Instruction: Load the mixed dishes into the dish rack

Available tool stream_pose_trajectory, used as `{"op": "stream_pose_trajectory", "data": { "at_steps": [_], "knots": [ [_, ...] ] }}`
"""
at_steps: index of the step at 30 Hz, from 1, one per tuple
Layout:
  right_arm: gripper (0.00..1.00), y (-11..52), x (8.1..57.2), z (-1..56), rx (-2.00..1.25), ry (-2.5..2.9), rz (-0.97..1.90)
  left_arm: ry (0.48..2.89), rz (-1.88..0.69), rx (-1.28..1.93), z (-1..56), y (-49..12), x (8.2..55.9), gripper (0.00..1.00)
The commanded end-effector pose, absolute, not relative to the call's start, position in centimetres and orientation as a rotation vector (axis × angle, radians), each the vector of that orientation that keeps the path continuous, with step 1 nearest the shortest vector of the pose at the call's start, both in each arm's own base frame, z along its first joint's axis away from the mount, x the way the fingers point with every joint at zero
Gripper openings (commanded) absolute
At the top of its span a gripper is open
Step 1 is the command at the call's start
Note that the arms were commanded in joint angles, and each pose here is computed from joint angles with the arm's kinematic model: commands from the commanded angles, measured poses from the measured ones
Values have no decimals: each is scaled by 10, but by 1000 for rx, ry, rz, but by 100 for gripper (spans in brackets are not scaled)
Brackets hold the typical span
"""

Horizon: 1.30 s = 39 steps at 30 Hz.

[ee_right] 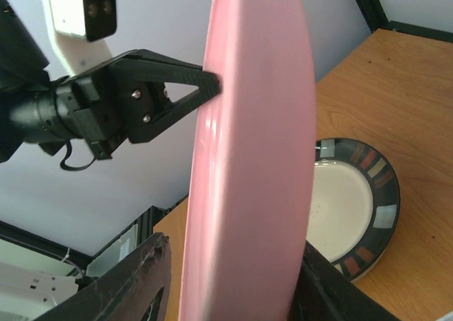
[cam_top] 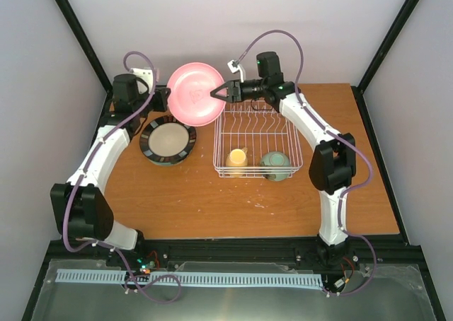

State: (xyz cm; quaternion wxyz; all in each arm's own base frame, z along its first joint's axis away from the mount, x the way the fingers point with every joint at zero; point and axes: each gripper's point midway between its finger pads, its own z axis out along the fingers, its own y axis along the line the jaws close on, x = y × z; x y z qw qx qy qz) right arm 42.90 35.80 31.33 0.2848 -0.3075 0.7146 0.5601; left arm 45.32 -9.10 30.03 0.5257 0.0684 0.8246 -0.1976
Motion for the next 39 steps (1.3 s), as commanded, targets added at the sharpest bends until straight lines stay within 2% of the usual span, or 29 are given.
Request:
{"op": "stream_pose_trajectory", "data": {
  "at_steps": [1, 3, 5, 8, 10, 13, 18, 23, 26, 27, 30, 35, 39],
  "knots": [
    [41, 381, 419, 324, -882, 1862, 1560, 1888, -547, 222, 328, -125, 458, 1],
    [31, 382, 419, 322, -881, 1865, 1571, 1896, -561, 232, 324, -133, 457, 1],
    [16, 382, 418, 320, -881, 1868, 1577, 1905, -574, 239, 321, -139, 457, 1],
    [5, 382, 418, 320, -884, 1868, 1568, 1911, -578, 242, 318, -142, 458, 1],
    [3, 380, 418, 322, -888, 1867, 1536, 1911, -565, 240, 318, -141, 460, 1],
    [3, 375, 421, 322, -880, 1882, 1451, 1918, -531, 228, 316, -137, 462, 6],
    [3, 356, 433, 325, -813, 1936, 1261, 1950, -406, 140, 310, -116, 466, 48],
    [3, 315, 452, 338, -670, 1961, 1114, 1917, -218, 6, 322, -81, 465, 75],
    [3, 289, 464, 344, -583, 1980, 1015, 1883, -95, -74, 333, -58, 463, 95],
    [3, 279, 468, 345, -557, 1984, 979, 1874, -55, -104, 335, -50, 461, 99],
    [3, 252, 478, 344, -470, 2022, 857, 1848, 49, -159, 342, -30, 458, 100],
    [3, 196, 490, 328, -350, 2122, 476, 1888, 216, -251, 327, 0, 457, 100],
    [3, 148, 491, 325, -234, 2153, 290, 1923, 250, -353, 310, 25, 453, 100]
  ]
}}
